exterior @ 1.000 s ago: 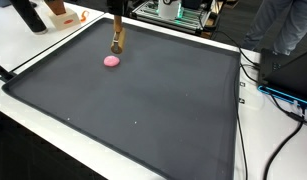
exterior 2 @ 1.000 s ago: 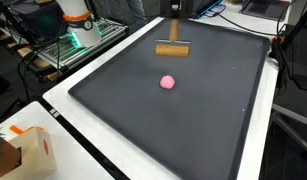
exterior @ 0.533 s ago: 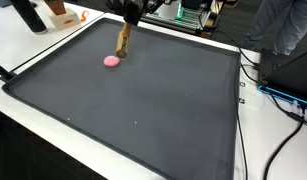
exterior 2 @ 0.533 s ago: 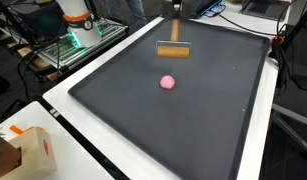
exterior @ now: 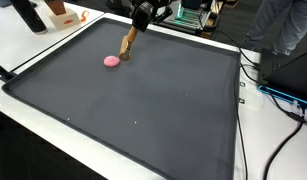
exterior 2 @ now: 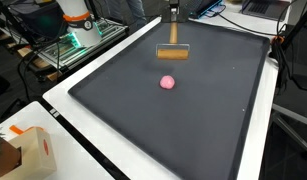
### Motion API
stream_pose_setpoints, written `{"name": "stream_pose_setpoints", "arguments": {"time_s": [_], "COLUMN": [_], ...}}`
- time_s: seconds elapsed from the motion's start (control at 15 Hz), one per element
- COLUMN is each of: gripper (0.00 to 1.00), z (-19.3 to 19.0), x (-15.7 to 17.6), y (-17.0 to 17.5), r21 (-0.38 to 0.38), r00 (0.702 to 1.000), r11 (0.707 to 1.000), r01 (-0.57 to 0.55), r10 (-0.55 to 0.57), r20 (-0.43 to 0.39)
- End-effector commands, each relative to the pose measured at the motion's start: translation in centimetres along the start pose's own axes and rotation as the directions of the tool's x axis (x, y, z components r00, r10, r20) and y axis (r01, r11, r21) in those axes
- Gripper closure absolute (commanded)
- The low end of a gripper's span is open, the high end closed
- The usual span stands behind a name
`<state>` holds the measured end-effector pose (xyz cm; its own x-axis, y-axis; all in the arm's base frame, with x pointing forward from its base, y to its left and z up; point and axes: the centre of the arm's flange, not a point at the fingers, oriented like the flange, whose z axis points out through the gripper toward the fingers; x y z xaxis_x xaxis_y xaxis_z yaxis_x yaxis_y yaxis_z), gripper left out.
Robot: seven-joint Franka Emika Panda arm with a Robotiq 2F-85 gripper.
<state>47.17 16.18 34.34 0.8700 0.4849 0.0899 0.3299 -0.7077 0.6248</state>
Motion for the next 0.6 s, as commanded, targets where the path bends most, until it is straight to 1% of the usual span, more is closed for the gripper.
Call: {"name": "stream_pose_setpoints", "arguments": {"time_s": [0.0,0.53], "gripper": [0.76,0.76], "z": [0.3,0.9], "x": [-0.9,-1.4], "y": [-2.0,-4.3], "r21": [-0.055,-0.054], "r00": [1.000,0.999], "r11": [0.998,0.998], "r01": [-0.020,-0.038], "r10": [0.018,0.037], "r20": [-0.021,-0.012]}}
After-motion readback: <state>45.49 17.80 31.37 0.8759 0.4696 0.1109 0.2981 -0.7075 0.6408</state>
